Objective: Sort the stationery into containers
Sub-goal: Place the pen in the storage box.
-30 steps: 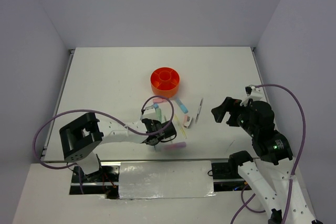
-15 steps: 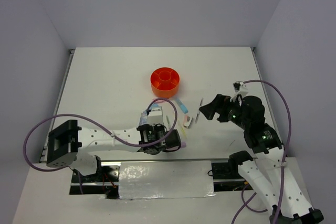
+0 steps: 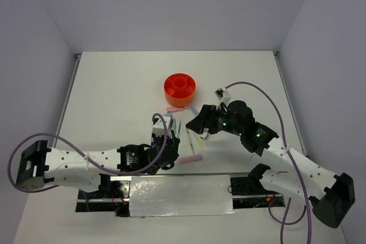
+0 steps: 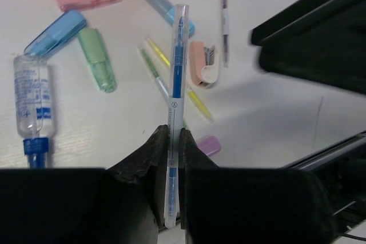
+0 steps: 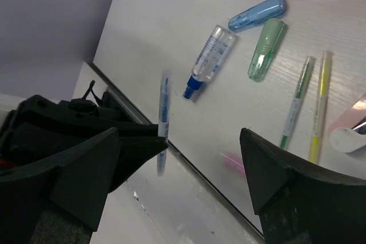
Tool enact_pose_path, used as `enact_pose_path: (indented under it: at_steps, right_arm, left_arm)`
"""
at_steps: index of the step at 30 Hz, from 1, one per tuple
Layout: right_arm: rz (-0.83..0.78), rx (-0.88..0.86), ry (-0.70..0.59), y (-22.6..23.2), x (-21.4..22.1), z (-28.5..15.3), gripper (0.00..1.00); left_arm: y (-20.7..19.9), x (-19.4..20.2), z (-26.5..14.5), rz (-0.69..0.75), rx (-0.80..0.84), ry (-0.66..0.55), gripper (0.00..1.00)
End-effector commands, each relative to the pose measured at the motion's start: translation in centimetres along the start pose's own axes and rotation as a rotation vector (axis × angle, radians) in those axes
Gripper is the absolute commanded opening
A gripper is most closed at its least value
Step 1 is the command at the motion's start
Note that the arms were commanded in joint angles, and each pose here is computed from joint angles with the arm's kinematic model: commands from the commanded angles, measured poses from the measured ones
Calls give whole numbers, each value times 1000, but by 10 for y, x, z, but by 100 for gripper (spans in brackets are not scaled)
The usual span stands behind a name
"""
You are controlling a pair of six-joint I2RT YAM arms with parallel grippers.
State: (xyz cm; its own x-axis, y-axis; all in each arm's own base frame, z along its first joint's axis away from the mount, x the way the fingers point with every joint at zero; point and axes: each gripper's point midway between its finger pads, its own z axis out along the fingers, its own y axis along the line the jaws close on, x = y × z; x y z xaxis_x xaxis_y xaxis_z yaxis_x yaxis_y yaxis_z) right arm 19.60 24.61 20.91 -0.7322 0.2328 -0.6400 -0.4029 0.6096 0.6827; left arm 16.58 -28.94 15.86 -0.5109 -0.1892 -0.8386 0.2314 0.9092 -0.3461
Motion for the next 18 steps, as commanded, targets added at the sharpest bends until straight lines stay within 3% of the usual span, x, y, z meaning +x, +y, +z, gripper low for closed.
enact_pose_path:
  at_steps: [1, 7, 10, 13, 16, 18]
  right_arm:
    - [-15, -39, -71, 19, -11, 18, 91]
    - [-18, -41, -53, 25, -3, 45, 88]
    - [-19, -45, -44, 27, 0, 55, 74]
    - [-23, -53, -30, 29, 3, 62, 55]
    - [-25, -76, -13, 34, 9, 66, 23]
    - [-32, -82, -11, 36, 12, 68, 12]
  left_arm:
    - [-31, -31, -5, -33, 136, -106, 0]
    - [-34, -28, -7, -27, 180, -102, 0]
    - [-31, -26, -7, -32, 177, -100, 0]
    - [-28, -25, -7, -35, 177, -106, 0]
    - [-20, -27, -7, -44, 142, -120, 0]
    - [-15, -29, -6, -36, 121, -123, 3]
